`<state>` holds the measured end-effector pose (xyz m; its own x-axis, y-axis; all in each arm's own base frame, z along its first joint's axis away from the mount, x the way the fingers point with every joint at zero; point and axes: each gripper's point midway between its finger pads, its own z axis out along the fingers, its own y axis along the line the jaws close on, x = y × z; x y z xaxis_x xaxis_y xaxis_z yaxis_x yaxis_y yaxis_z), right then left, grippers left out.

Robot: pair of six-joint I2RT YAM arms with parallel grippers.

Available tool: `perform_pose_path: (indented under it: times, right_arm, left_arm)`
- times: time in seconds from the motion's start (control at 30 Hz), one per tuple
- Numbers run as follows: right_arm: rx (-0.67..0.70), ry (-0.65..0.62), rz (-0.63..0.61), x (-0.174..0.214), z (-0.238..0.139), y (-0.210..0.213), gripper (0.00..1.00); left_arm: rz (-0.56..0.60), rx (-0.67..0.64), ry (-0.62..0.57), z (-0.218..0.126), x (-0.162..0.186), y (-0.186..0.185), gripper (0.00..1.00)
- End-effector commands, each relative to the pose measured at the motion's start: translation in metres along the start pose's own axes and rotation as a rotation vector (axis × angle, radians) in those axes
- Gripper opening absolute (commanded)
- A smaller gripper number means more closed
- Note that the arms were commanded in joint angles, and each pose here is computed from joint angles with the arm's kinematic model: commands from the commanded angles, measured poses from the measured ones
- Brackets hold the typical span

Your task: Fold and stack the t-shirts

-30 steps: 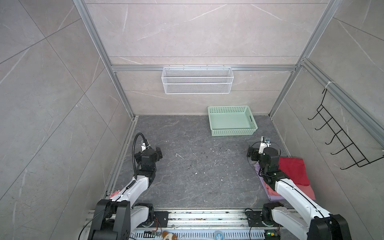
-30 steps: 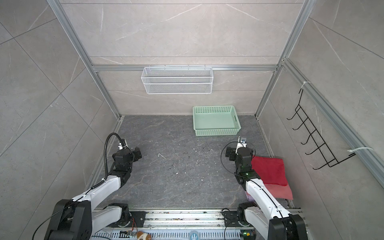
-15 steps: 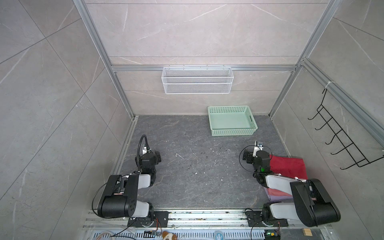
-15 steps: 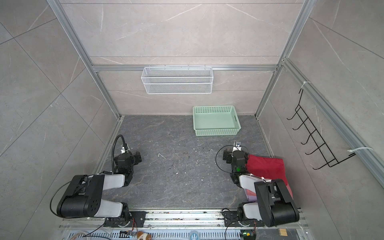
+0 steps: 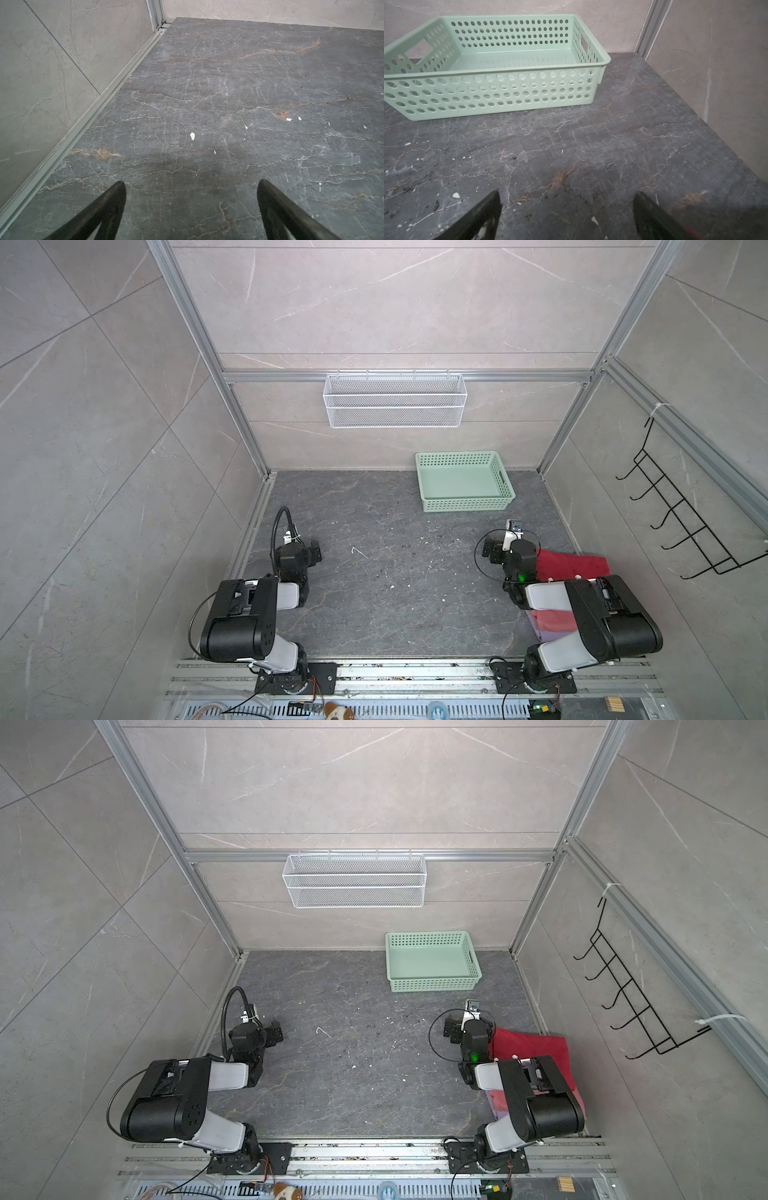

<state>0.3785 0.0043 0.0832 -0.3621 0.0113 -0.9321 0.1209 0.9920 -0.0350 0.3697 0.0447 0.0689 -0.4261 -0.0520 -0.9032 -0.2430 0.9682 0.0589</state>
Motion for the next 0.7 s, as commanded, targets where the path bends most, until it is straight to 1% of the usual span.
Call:
perform_pose_path:
  times: [0.0, 0.67]
  right_arm:
    - [-0.007, -0.036, -0.008, -0.0125, 0.0024, 0.0016, 1.0]
    - [-0.008, -0.04, -0.011, -0.0133, 0.0015, 0.0019, 1.0]
  left_arm:
    - [-0.016, 0.011, -0.071, 0.001, -0.0215, -0.0014, 1.0]
    - [-0.015, 0.01, -0.073, 0.0005, -0.0217, -0.0017, 1.0]
